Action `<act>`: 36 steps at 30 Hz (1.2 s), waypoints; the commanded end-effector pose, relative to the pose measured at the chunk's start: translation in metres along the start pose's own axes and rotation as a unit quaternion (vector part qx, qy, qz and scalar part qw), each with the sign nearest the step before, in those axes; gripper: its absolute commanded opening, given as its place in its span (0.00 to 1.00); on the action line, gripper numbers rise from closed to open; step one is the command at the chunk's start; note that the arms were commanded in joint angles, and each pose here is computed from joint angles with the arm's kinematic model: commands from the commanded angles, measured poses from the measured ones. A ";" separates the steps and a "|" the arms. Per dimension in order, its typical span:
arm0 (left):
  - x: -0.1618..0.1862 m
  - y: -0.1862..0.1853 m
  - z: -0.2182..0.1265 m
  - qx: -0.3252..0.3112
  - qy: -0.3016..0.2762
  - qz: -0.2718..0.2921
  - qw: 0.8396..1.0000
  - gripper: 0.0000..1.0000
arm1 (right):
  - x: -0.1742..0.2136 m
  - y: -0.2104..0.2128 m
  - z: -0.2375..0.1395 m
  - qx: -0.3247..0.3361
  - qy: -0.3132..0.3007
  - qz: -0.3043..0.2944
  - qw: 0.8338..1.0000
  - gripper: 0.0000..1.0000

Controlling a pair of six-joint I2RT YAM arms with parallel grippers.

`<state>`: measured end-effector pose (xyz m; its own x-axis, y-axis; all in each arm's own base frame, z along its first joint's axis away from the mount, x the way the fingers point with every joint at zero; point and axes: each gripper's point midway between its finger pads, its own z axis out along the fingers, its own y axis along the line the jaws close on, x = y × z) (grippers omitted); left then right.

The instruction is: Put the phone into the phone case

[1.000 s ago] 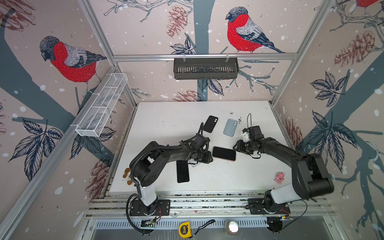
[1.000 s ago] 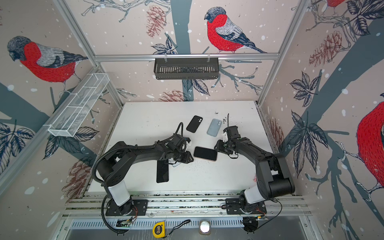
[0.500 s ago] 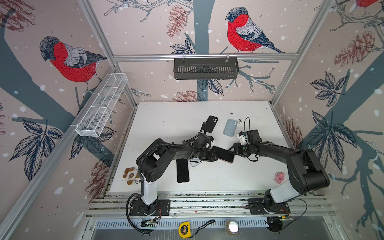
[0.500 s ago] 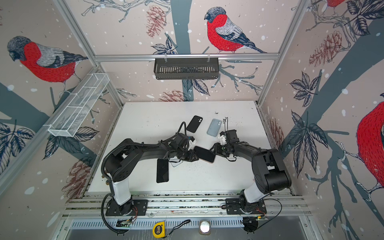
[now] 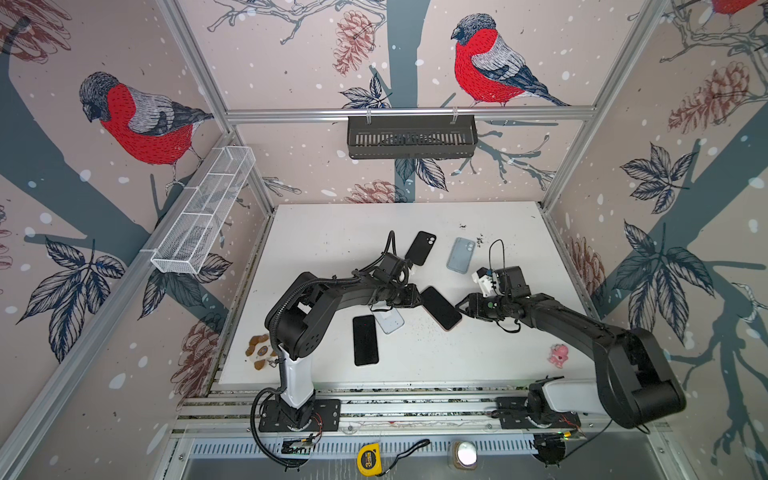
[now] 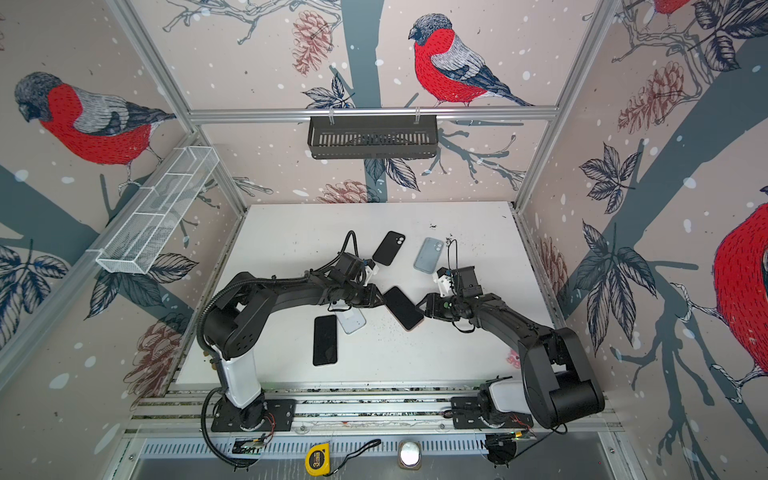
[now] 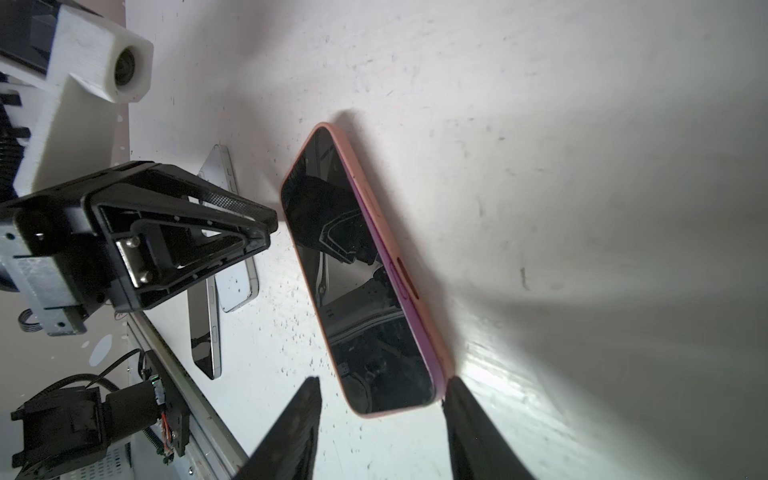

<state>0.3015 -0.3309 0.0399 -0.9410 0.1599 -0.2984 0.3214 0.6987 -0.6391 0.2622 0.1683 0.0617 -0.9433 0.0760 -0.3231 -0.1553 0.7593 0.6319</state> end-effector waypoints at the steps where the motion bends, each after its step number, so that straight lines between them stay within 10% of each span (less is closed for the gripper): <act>1: -0.003 -0.001 -0.002 -0.006 0.003 0.002 1.000 0.28 | 0.006 -0.011 -0.003 0.029 0.010 -0.002 1.000 0.50; 14: -0.020 0.030 0.000 -0.169 0.032 0.055 0.984 0.27 | 0.018 -0.011 0.001 0.031 0.022 0.002 0.999 0.45; 36: -0.006 0.032 0.009 -0.177 0.054 0.068 0.980 0.27 | 0.021 -0.011 0.012 0.084 0.051 -0.021 0.995 0.39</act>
<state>0.3261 -0.3272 0.0249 -0.8970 0.3084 -0.3166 0.4118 0.8434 -0.3452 0.2477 0.1740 0.0435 -0.9630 -0.0024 -0.2695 -0.1496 0.8367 0.5269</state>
